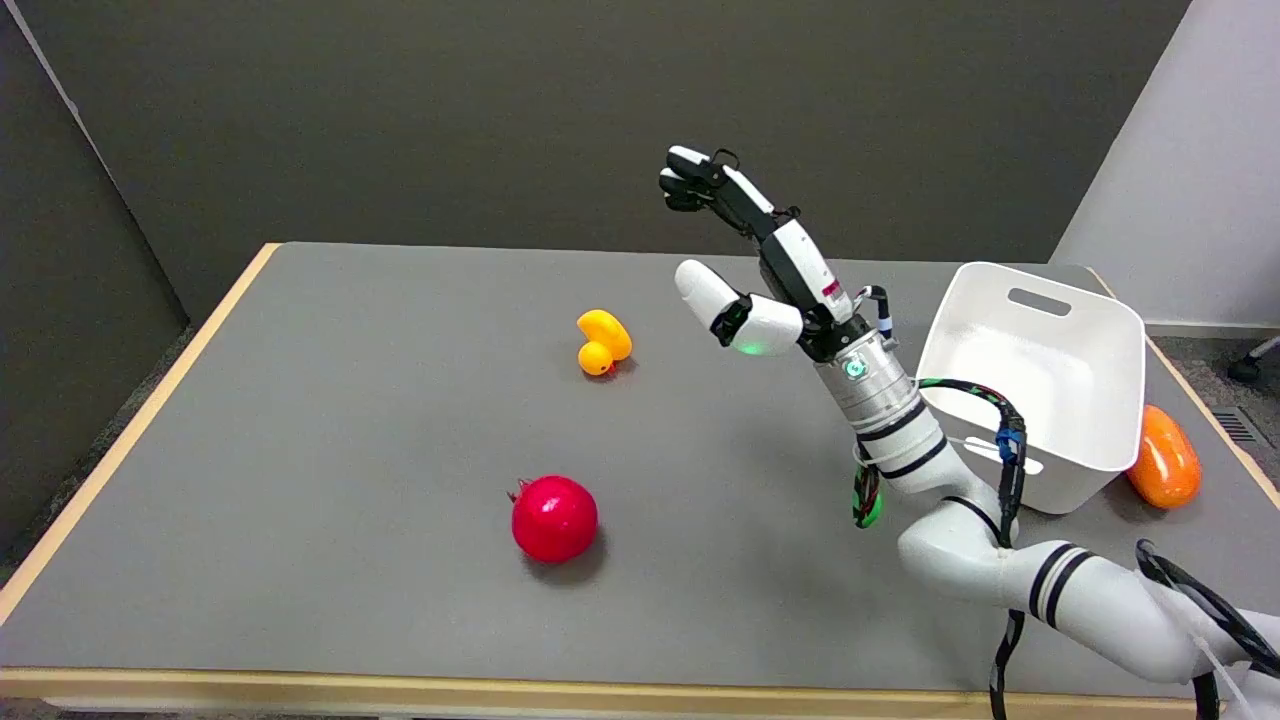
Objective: Pick up the yellow duck.
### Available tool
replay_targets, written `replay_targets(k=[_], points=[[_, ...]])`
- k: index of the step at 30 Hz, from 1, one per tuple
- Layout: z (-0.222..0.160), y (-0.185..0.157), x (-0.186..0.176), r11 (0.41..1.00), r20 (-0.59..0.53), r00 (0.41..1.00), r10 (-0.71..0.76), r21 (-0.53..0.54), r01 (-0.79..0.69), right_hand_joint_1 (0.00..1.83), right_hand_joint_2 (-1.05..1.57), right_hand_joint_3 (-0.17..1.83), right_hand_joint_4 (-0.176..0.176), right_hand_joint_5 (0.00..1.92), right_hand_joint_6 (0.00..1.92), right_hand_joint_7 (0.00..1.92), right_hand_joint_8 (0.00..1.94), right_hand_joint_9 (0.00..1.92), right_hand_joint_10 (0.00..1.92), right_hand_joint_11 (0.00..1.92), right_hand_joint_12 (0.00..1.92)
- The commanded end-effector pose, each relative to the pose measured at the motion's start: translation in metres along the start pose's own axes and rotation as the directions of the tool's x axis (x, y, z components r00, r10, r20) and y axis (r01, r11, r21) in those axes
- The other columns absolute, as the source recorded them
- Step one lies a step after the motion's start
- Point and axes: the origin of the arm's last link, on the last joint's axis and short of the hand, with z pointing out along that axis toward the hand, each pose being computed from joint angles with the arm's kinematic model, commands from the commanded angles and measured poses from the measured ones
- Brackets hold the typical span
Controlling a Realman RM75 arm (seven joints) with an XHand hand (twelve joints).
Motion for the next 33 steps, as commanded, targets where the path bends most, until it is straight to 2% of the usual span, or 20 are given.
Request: replay_targets(k=[1, 8, 12, 16, 19, 21, 24, 25, 26, 30, 33], points=[[0.007, 0.004, 0.000, 1.000, 0.009, 1.000, -0.003, -0.012, 0.003, 0.59, 0.79, 0.89, -0.022, 0.17, 0.35, 0.32, 0.37, 0.23, 0.79, 0.00, 1.06], [0.018, 0.004, 0.013, 0.994, 0.068, 0.992, -0.110, -0.011, 0.111, 0.61, 0.78, 0.89, -0.023, 0.18, 0.36, 0.33, 0.38, 0.24, 0.80, 0.00, 1.06], [0.037, 0.003, 0.010, 0.963, 0.156, 0.952, -0.263, -0.024, 0.270, 0.59, 0.69, 1.00, -0.024, 0.16, 0.42, 0.30, 0.45, 0.24, 0.77, 0.00, 1.05], [0.056, 0.012, 0.007, 0.922, 0.212, 0.909, -0.358, -0.071, 0.379, 0.60, 0.68, 0.99, -0.027, 0.16, 0.42, 0.29, 0.44, 0.21, 0.75, 0.00, 1.04], [0.074, 0.024, -0.003, 0.863, 0.270, 0.856, -0.442, -0.132, 0.487, 0.60, 0.66, 0.99, -0.026, 0.16, 0.43, 0.26, 0.43, 0.18, 0.73, 0.00, 1.02], [0.085, 0.033, -0.017, 0.799, 0.341, 0.797, -0.498, -0.178, 0.575, 0.61, 0.65, 0.98, -0.030, 0.15, 0.43, 0.22, 0.41, 0.13, 0.71, 0.00, 0.99], [0.097, 0.041, -0.038, 0.736, 0.409, 0.732, -0.544, -0.185, 0.651, 0.62, 0.66, 0.89, -0.044, 0.14, 0.35, 0.18, 0.30, 0.07, 0.67, 0.00, 0.91], [0.094, 0.052, -0.034, 0.705, 0.435, 0.706, -0.559, -0.200, 0.681, 0.62, 0.66, 0.89, -0.044, 0.13, 0.34, 0.17, 0.29, 0.06, 0.67, 0.00, 0.90], [0.100, 0.049, -0.048, 0.723, 0.438, 0.718, -0.541, -0.195, 0.663, 0.62, 0.66, 0.89, -0.044, 0.13, 0.34, 0.16, 0.29, 0.06, 0.67, 0.00, 0.89], [0.103, 0.058, -0.072, 0.721, 0.483, 0.706, -0.518, -0.197, 0.664, 0.60, 0.60, 0.96, -0.051, 0.08, 0.41, 0.11, 0.37, 0.04, 0.67, 0.00, 0.95], [0.108, 0.062, -0.087, 0.718, 0.533, 0.687, -0.494, -0.194, 0.668, 0.60, 0.63, 0.89, -0.060, 0.12, 0.35, 0.15, 0.31, 0.05, 0.69, 0.00, 0.97]])
